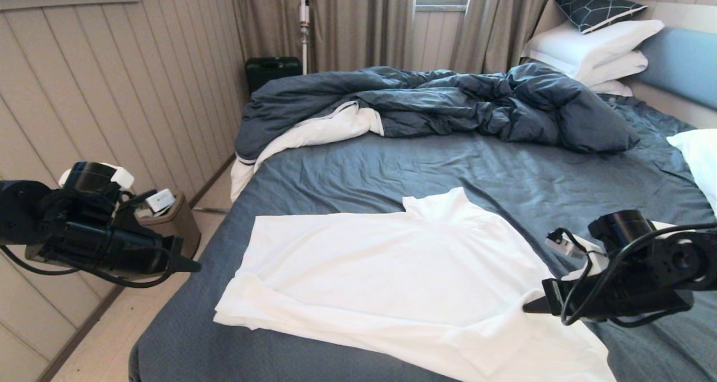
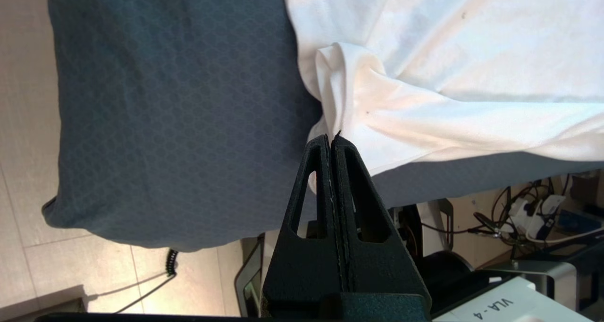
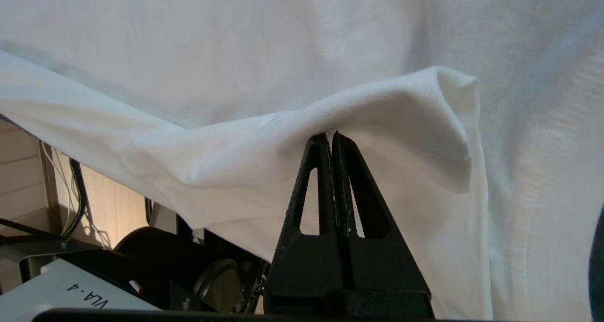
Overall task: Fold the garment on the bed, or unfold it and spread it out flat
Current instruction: Fold the white T-shirt
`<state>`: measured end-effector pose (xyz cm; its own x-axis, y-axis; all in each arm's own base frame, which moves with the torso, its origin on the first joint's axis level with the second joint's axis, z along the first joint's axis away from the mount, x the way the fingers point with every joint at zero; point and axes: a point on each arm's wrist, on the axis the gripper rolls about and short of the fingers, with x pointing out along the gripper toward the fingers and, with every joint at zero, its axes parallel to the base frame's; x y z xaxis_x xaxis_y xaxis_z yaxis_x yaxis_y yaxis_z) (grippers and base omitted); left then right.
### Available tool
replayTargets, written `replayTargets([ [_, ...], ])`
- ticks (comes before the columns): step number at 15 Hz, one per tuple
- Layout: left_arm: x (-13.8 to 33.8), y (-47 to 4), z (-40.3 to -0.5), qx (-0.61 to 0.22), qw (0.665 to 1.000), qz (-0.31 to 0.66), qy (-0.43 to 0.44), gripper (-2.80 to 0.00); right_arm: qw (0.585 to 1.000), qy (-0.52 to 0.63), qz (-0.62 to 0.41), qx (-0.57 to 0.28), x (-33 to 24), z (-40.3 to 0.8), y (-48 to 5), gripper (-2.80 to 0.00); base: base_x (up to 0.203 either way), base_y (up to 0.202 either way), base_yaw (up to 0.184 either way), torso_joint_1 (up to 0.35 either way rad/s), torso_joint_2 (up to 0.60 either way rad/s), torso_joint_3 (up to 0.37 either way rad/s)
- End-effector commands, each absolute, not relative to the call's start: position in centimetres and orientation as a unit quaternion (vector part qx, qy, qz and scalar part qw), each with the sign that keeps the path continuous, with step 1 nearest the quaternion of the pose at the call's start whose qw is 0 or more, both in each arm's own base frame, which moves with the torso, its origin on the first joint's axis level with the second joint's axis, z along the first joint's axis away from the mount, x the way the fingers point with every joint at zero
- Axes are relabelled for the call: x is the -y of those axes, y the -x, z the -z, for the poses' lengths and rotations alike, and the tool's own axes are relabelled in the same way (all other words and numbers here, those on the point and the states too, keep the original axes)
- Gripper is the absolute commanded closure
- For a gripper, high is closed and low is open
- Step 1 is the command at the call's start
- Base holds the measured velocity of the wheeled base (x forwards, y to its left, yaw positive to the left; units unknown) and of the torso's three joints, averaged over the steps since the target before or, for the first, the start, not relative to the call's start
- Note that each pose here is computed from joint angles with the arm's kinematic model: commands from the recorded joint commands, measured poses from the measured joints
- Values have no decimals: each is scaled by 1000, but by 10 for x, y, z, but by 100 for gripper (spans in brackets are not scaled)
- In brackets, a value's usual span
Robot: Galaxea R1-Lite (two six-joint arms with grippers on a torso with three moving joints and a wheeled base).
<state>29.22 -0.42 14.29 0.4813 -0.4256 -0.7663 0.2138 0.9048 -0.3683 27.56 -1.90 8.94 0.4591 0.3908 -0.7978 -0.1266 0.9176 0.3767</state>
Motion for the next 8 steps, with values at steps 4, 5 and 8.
replayTargets([
  [4, 4, -292, -143, -475, 852, 189, 113, 0, 848, -126, -150, -492, 17, -95, -270, 0, 0, 0, 0, 0, 0, 0],
  [5, 4, -292, -142, -475, 852, 189, 113, 0, 849, -116, -150, -494, 12, -96, -265, -280, 0, 0, 0, 0, 0, 0],
  [8, 4, -292, -140, -478, 850, 188, 114, 0, 847, -74, -162, -500, -10, -99, -252, -280, 0, 0, 0, 0, 0, 0],
])
